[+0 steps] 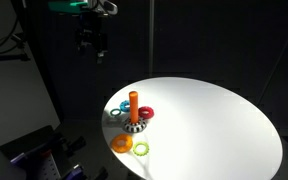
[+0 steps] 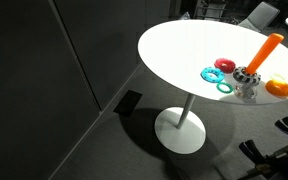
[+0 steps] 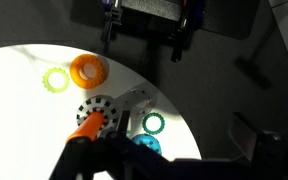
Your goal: Put the blue ring to the right
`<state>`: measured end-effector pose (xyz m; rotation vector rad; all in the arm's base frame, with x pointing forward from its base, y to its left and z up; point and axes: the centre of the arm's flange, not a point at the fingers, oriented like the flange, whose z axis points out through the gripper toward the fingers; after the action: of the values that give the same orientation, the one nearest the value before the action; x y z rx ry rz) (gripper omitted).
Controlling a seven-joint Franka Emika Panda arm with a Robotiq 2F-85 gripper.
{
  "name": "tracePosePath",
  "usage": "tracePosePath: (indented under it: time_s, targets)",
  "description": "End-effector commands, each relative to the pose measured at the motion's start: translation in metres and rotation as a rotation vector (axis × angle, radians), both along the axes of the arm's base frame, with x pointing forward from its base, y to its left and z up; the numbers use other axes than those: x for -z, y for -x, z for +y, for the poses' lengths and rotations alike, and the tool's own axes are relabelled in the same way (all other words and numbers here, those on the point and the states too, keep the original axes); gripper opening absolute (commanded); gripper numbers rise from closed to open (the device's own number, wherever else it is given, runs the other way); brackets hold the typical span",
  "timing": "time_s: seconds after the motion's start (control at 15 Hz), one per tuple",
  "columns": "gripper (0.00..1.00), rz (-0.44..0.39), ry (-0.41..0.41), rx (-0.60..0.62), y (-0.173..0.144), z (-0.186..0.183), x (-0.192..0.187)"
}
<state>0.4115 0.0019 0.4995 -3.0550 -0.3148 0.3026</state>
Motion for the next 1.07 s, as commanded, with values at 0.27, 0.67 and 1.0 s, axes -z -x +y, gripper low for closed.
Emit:
tracePosePath:
  time_s: [0.27,0.67,1.0]
  targets:
    - [1.0,-0.129,0.021,0.026,0.008,-0.004,0.036]
    - [1.0,-0.103,0.003,0.018,0.0,-0.004,0.045]
    - [1.0,-0.114,0.008,0.036,-0.003,-0.003,0.058]
